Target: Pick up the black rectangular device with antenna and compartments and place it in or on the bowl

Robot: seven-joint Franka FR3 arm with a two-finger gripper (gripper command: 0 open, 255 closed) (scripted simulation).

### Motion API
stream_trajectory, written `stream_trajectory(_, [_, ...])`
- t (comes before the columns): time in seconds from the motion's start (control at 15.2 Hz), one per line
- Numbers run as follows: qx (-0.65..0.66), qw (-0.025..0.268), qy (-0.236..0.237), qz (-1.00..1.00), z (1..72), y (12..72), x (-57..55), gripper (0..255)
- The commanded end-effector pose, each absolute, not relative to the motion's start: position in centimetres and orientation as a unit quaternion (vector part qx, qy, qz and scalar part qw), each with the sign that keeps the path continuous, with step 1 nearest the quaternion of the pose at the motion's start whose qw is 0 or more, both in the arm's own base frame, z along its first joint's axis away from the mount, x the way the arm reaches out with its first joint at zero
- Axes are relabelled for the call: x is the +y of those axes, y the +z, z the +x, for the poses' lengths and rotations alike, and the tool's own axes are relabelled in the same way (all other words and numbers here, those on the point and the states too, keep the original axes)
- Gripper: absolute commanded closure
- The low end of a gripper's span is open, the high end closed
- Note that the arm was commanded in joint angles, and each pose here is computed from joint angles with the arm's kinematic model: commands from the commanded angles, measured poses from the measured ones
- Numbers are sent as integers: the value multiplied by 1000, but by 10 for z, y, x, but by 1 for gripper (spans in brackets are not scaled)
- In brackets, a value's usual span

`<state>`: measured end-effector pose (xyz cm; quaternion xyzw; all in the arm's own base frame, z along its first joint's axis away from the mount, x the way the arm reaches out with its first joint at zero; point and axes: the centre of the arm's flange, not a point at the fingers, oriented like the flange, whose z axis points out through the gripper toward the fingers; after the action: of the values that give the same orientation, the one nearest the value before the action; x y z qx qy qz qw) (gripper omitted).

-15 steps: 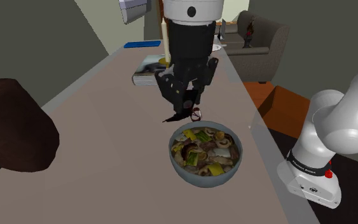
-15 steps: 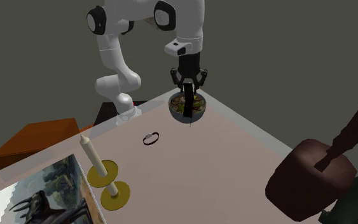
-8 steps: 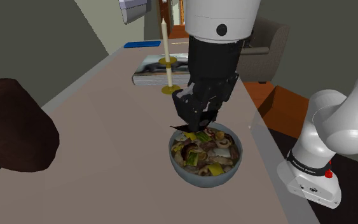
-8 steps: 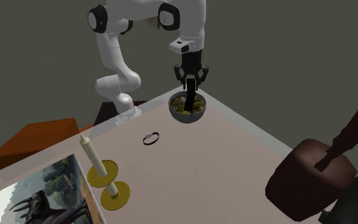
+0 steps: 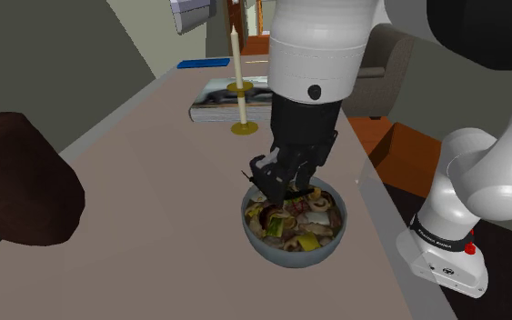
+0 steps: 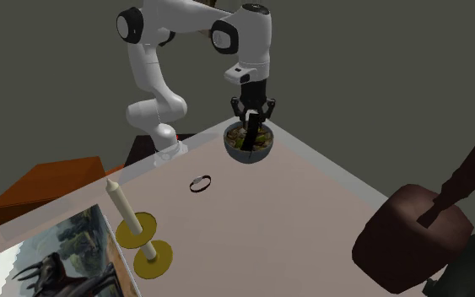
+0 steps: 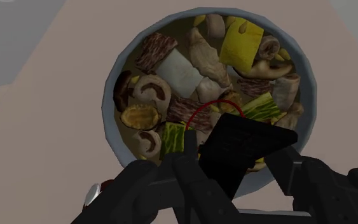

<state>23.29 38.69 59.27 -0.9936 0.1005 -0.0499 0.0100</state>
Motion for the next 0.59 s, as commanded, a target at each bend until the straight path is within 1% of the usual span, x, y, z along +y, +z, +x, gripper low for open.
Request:
stream_trajectory(0.0, [100,9,-48,-994,233,588,387,255])
stream_trajectory(0.33, [100,9,-48,-994,233,588,387,255])
stream_trajectory(0.4, [100,9,-48,-994,234,587,387,0])
stream_trajectory(0.53, [100,9,-48,-994,233,588,387,0])
